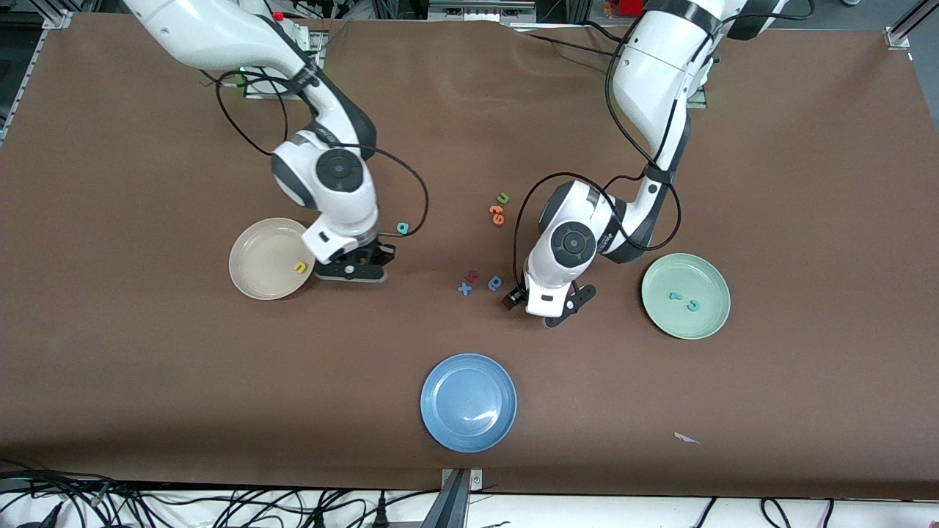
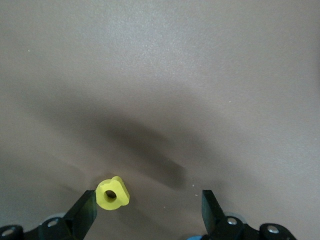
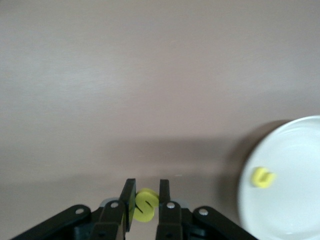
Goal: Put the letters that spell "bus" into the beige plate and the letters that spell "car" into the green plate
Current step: 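Release the c on the green plate while the right gripper lifts the s, then release the s on the white plate while the left gripper grasps the o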
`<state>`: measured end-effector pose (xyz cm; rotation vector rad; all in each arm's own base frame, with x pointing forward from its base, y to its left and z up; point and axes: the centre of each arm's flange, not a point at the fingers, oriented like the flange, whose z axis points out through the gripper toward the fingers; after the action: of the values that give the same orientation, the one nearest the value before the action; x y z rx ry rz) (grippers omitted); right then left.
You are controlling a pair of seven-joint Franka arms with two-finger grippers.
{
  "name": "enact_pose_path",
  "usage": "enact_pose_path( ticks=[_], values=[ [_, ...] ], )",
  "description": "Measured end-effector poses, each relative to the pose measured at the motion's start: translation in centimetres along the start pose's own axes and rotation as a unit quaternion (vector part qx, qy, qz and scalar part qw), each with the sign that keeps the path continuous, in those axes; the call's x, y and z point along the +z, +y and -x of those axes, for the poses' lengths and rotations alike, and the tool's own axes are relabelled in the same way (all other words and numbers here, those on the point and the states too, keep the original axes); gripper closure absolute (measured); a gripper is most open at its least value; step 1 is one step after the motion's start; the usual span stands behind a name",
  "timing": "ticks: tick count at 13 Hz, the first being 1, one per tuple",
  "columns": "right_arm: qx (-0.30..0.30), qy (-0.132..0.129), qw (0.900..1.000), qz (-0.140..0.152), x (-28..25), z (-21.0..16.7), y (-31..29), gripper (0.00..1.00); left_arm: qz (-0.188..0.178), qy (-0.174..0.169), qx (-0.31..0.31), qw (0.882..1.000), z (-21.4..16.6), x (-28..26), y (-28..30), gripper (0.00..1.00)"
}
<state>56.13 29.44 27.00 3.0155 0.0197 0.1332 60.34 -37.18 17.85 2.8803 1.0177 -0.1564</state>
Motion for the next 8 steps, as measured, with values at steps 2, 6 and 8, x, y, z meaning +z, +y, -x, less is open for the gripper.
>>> enact_pose_path(
  ticks=[2, 6, 8],
  values=[
    [-0.033, -0.018, 0.999, 0.006, -1.2, -0.9, 3.7, 0.77, -0.009, 0.002, 0.002, 1.0, -0.1, 0.5, -0.6, 0.07],
    [-0.082, -0.046, 0.995, 0.021, -0.7, -1.8, 9.8, 0.77, -0.018, 0.0, 0.002, 1.0, 0.1, 1.0, -1.3, 0.18],
    [-0.09, -0.06, 0.994, 0.024, 0.6, -1.9, 12.5, 0.77, -0.02, -0.001, 0.002, 1.0, 0.3, 0.9, -1.6, 0.26]
  ],
)
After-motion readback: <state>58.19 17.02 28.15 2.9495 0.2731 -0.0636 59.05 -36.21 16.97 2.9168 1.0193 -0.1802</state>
